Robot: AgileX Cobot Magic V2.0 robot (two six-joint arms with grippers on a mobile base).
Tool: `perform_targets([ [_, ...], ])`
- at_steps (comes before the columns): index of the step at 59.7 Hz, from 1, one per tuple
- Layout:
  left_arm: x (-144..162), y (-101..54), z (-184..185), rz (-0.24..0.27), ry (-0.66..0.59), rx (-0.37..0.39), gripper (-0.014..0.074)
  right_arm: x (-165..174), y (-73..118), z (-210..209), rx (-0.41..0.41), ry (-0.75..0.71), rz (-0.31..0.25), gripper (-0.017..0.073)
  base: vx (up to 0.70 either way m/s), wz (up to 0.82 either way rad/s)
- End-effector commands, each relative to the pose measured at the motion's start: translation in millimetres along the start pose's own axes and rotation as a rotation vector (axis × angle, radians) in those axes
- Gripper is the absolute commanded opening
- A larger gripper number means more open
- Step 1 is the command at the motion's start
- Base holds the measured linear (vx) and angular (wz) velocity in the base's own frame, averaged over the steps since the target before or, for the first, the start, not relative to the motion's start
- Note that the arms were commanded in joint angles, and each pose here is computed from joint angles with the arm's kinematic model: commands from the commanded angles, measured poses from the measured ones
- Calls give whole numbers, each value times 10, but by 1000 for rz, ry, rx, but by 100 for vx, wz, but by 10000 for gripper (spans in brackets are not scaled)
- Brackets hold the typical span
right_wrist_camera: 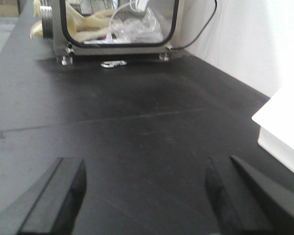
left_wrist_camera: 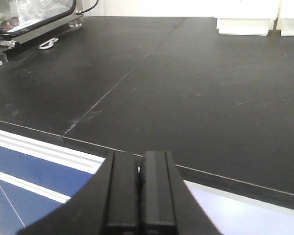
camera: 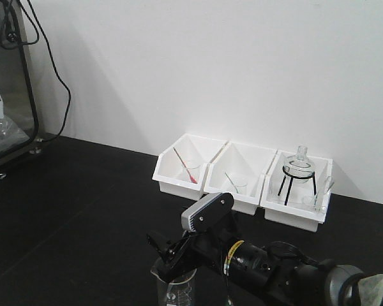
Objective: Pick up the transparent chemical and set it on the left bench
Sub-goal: 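Lower the pipette into the empty beaker and open the right gripper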
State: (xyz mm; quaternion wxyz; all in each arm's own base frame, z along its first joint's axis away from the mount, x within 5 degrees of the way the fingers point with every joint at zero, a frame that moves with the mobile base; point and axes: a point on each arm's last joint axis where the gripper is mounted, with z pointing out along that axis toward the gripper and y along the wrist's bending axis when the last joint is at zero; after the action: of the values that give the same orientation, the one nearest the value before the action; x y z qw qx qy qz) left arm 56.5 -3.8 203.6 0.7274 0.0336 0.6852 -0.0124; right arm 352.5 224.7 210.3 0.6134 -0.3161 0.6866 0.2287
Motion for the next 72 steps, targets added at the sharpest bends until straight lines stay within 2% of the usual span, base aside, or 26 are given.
perform_targets([
  [1,-28,1,-13,-9,-81,-2,-3,-482,-6,-178,8,-104,-13,598,0,0],
  [5,-28,1,-13,-9,-81,-2,-3,-583,30,-375,15,-72,-24,584,0,0],
  [14,-28,1,-13,-9,-81,-2,-3,-800,189,-1031,26,-104,-60,552,0,0],
  [28,-28,1,-13,-9,-81,-2,-3,-835,394,-1847,60,-145,-79,522,0,0],
  [41,-28,1,-13,-9,-81,-2,-3,-728,523,-2247,64,-185,-98,509,0,0],
  [53,-28,1,-13,-9,-81,-2,-3,-547,557,-2401,90,-132,-90,498,0,0],
  [59,-28,1,-13,-9,-81,-2,-3,-521,504,-2579,181,-132,-48,449,0,0],
  [66,-28,1,-13,-9,-81,-2,-3,-455,370,-2919,378,-130,27,354,0,0],
  [72,-28,1,-13,-9,-81,-2,-3,-283,325,-3213,553,-111,2,256,0,0],
])
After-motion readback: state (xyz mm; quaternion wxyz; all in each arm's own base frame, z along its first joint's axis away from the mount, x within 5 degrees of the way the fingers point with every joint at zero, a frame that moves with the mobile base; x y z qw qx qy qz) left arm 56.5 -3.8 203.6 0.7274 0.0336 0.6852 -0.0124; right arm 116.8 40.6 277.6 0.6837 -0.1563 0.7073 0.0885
